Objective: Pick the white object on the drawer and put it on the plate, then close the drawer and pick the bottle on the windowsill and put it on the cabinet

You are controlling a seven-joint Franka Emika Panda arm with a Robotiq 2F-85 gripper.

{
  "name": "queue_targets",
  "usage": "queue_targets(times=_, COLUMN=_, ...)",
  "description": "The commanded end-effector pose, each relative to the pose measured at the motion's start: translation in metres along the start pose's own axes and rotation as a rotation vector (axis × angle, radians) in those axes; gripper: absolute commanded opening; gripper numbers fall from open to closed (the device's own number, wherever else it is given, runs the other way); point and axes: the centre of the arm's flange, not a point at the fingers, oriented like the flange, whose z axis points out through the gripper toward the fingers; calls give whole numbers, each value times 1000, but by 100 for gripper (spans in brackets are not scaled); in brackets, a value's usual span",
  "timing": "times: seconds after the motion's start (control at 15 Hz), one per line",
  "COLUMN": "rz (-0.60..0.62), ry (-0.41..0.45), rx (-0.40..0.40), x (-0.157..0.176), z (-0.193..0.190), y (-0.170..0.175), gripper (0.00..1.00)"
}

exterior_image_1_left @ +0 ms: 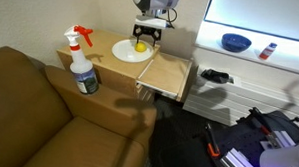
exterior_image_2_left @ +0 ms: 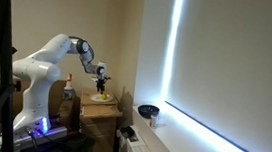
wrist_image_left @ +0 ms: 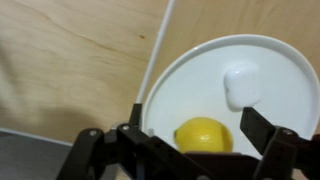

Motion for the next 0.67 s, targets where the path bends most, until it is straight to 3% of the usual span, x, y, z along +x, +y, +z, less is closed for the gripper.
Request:
queue_targets(times=0.0, rz=45, ry=-89, rx=-146, x=-27, z=-35, y=84, gripper=100)
queue_targets(times=0.33, rz=240, ry=-320, rx=-188, x=-57, z=16, y=194, gripper=100)
queue_targets(times=0.6, rz=486, ry=-380, rx=-160, x=-97, z=85, y=277, gripper=100)
